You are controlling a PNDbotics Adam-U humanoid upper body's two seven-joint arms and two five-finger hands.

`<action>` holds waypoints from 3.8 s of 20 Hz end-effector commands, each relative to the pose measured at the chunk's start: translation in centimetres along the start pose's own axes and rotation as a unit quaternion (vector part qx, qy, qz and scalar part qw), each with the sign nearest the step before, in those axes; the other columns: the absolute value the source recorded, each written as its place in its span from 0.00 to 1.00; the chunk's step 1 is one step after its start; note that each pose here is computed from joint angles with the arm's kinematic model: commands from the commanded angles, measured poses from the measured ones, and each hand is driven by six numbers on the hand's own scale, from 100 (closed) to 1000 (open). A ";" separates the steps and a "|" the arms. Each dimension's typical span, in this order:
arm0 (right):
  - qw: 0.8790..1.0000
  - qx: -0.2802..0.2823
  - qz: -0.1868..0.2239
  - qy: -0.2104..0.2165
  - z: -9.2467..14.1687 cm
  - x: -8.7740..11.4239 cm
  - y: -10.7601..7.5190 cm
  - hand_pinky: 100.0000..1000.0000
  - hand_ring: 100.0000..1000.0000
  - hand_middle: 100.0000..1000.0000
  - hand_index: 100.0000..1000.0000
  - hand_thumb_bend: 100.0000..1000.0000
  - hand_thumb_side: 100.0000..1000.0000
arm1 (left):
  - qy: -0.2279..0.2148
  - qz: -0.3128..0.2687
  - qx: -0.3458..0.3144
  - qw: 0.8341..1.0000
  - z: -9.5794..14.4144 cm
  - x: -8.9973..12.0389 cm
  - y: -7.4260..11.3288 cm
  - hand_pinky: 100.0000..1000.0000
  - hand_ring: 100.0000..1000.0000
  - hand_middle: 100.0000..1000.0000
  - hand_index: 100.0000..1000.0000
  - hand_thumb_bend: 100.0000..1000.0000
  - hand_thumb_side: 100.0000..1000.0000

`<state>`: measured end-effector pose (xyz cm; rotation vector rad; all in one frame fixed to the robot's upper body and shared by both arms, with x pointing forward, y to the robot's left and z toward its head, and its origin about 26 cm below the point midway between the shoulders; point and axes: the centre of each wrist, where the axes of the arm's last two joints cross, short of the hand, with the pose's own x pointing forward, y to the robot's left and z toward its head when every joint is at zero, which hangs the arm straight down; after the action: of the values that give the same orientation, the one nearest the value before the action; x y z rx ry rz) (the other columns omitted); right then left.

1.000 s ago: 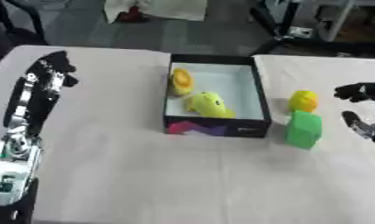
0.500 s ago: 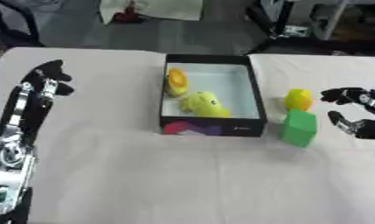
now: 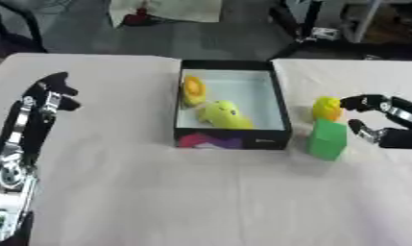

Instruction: Pick up objects on the table and place them in the box.

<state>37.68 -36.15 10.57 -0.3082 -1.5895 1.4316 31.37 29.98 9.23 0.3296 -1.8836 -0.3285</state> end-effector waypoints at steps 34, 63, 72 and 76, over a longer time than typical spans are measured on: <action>0.995 0.072 0.056 0.040 -1.8 -1.7 1.0 0.92 0.90 0.87 0.98 0.00 0.81 | -0.011 0.005 -0.012 1.000 -0.2 0.5 -0.2 0.61 0.50 0.54 0.83 0.12 0.86; 0.993 -0.058 0.102 0.015 -1.6 -0.3 -0.9 0.74 0.45 0.39 0.90 0.00 0.11 | -0.011 0.008 -0.020 1.000 -0.1 0.5 -0.3 0.62 0.52 0.55 0.83 0.08 0.88; 0.986 -0.101 0.114 -0.071 -1.5 5.8 -10.2 0.76 0.49 0.45 0.90 0.00 0.11 | -0.016 0.008 -0.026 0.999 -0.3 0.8 -0.5 0.62 0.52 0.55 0.83 0.06 0.89; 0.986 -0.095 0.121 -0.066 -3.5 6.4 -12.0 0.76 0.50 0.47 0.90 0.00 0.11 | -0.026 0.015 -0.035 0.999 -0.7 1.2 -1.0 0.62 0.52 0.55 0.83 0.06 0.89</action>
<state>41.46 -32.33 22.62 -0.5179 -1.8619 1.5043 31.57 28.84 9.17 0.2579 -1.8848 -0.3717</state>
